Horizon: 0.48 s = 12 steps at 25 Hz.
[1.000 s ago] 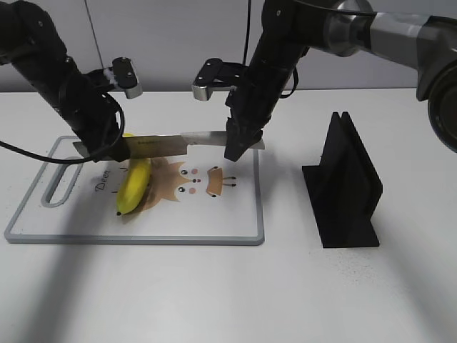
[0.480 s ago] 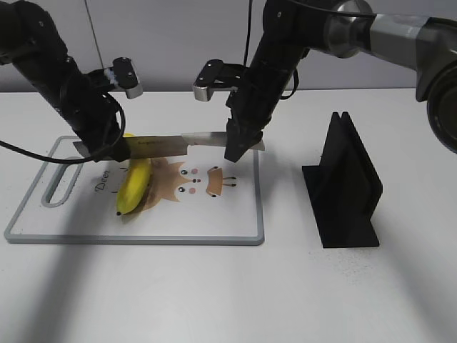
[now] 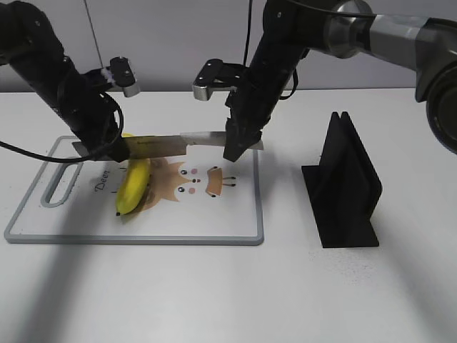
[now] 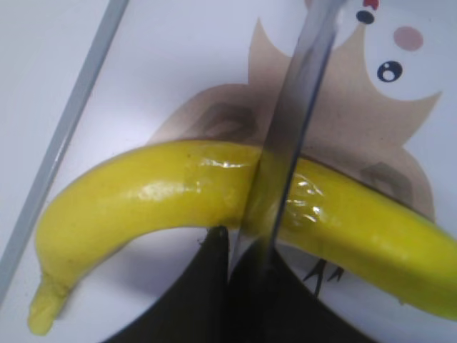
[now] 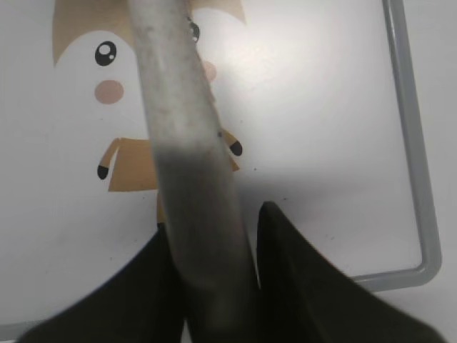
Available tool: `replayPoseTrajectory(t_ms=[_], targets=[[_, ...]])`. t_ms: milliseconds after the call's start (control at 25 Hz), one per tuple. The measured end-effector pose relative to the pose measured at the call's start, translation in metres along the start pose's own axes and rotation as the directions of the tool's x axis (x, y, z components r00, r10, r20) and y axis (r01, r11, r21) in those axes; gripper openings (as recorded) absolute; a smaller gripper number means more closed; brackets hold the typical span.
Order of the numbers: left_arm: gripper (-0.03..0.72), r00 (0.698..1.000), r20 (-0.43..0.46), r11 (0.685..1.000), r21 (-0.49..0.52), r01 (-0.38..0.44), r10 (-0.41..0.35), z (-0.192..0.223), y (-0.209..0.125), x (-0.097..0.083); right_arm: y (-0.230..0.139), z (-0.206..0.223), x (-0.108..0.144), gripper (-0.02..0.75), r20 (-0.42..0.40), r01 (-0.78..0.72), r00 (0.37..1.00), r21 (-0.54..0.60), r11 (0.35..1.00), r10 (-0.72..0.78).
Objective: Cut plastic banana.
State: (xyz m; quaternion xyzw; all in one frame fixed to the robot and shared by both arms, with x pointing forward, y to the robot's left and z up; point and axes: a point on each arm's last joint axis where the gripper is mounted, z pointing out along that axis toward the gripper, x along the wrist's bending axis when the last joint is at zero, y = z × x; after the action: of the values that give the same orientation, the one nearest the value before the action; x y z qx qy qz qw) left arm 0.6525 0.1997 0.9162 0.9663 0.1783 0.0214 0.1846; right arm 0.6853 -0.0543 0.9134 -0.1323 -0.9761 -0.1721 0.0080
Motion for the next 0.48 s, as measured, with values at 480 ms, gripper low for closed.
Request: replayPoseTrajectory(t_ms=[480], targets=[[0.047,0.999,0.015,0.999,-0.024,0.035,-0.035,-0.0003,-0.0040,0.0027,0.0011,-0.0003,-0.0009,0.245,0.010,-0.001,1.000,-0.011,1.000,0.001]])
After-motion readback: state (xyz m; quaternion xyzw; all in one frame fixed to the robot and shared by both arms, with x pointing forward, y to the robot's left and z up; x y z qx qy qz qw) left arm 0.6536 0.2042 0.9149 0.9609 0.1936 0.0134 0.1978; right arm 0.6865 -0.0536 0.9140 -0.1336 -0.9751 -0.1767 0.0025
